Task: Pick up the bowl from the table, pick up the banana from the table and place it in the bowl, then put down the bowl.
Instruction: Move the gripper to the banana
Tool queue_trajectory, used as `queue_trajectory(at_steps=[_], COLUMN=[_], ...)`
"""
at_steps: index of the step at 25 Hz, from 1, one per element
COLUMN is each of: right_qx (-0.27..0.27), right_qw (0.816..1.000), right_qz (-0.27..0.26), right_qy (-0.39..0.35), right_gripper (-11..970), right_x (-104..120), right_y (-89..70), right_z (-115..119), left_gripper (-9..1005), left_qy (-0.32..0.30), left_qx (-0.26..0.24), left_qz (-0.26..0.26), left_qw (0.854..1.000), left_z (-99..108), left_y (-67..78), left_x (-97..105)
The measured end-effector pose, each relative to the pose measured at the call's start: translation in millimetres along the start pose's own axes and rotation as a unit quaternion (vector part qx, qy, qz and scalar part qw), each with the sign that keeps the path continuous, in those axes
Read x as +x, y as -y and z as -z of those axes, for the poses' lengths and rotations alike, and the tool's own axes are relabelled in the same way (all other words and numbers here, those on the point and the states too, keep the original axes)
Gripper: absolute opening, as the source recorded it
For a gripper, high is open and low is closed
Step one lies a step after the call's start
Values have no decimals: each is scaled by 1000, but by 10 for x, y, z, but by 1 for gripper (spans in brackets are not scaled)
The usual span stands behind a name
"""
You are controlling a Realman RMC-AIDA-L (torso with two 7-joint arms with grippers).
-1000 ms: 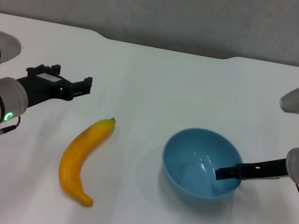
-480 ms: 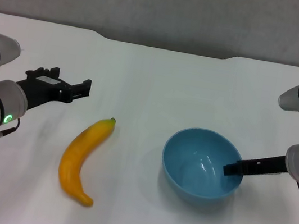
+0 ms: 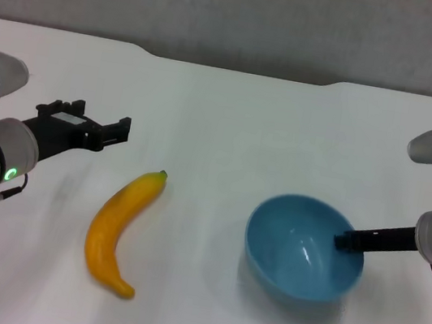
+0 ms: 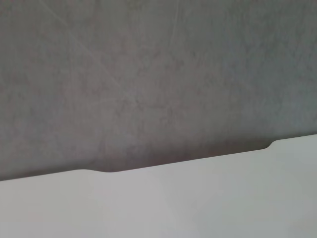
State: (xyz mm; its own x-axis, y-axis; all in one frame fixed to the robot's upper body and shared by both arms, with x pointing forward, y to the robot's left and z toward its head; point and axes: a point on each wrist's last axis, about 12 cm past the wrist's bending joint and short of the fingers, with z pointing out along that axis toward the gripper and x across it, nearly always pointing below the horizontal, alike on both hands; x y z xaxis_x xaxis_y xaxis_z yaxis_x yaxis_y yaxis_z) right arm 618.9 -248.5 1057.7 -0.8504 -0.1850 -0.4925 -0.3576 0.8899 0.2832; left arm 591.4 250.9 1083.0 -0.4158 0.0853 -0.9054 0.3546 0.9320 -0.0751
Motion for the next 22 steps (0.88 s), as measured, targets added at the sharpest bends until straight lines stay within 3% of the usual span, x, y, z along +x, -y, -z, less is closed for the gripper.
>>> queue_trajectory(at_steps=[2, 6, 16, 22], right_qx=[0, 0, -2, 0], right_qw=[1000, 1000, 998, 998], right_qz=[-1, -6, -14, -8], right_qy=[6, 15, 60, 69], right_gripper=[49, 31, 25, 25], right_x=[0, 20, 78, 58], right_y=[11, 35, 146, 150], right_z=[9, 27, 211, 272], left_gripper=[891, 892, 891, 892], left_qy=[-1, -2, -18, -82], left_qx=[0, 2, 63, 65], left_qz=[1, 5, 42, -2], left_qw=[1000, 1000, 997, 994], left_z=[3, 8, 19, -55], left_y=[-2, 1, 129, 182], left_x=[6, 17, -53, -59])
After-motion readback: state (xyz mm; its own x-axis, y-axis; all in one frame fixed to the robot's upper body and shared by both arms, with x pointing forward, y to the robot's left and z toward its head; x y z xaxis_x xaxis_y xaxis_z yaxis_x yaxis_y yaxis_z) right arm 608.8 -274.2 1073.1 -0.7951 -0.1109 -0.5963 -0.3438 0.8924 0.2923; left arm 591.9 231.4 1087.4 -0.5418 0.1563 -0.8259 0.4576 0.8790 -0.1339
